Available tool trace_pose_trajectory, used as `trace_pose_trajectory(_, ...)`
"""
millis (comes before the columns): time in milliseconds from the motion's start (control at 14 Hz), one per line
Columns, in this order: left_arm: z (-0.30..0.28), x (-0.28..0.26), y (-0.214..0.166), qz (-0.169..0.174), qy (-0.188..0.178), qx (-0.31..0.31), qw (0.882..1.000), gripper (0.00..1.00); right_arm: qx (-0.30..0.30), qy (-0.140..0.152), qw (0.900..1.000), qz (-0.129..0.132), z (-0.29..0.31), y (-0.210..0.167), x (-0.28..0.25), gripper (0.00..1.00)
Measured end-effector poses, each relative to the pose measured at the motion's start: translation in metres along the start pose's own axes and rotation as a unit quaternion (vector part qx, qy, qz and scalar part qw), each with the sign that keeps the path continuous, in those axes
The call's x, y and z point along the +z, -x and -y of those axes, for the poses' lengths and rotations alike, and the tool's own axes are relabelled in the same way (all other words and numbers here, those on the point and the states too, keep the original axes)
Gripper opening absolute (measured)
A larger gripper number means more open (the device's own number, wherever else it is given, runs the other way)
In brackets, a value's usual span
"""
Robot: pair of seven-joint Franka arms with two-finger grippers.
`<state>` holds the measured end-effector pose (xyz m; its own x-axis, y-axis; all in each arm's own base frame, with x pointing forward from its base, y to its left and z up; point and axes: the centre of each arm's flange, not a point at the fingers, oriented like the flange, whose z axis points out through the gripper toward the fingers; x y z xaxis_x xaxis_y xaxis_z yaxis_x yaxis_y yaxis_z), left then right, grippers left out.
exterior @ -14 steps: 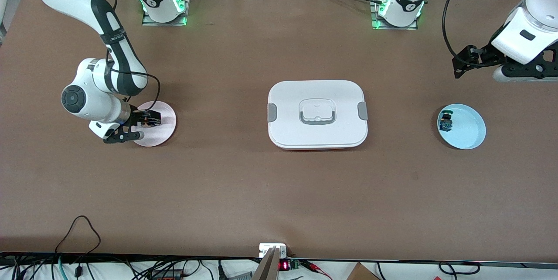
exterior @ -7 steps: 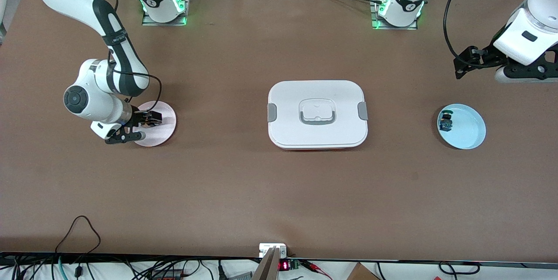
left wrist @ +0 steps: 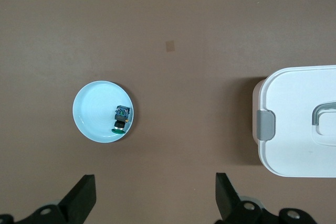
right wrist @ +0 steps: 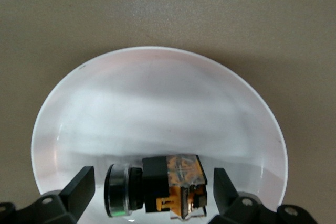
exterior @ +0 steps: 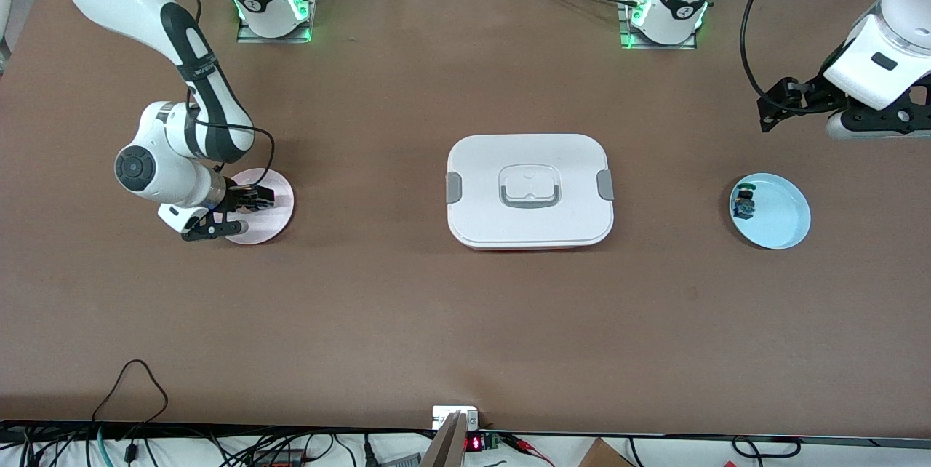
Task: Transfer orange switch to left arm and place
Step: 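Close the right gripper on the orange switch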
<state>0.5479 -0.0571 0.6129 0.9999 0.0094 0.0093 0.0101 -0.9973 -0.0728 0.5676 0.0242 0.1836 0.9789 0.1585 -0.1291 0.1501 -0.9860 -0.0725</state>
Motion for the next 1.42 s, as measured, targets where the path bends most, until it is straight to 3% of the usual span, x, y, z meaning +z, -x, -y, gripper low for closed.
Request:
trace_pose_trajectory(285,-0.001,-0.001,0.0,-0.001,0.0,0.001,1.0,1.0,0.0,0.0,1.0,0.003,0.0,0.001,0.004,0.98)
trace_pose_trajectory(498,-0.001,-0.001,0.0,-0.001,0.0,0.001,1.0,1.0,-0.001,-0.001,1.0,0.006,0.001,0.003,0.007,0.72)
trace_pose_trajectory(925,-0.001,-0.001,0.0,-0.001,0.0,0.001,1.0,1.0,-0.007,-0.006,1.0,0.012,0.008,0.0,-0.004,0.72)
trace_pose_trajectory(1210,0.0,-0.001,0.0,-0.001,0.0,0.0,1.0,1.0,-0.022,-0.021,0.999,0.027,0.022,-0.015,-0.06,0.72)
trace_pose_trajectory(1424,0.001,-0.001,0.0,-0.001,0.0,-0.001,1.0,1.0,-0.04,-0.03,0.998,0.023,0.04,-0.025,-0.107,0.72)
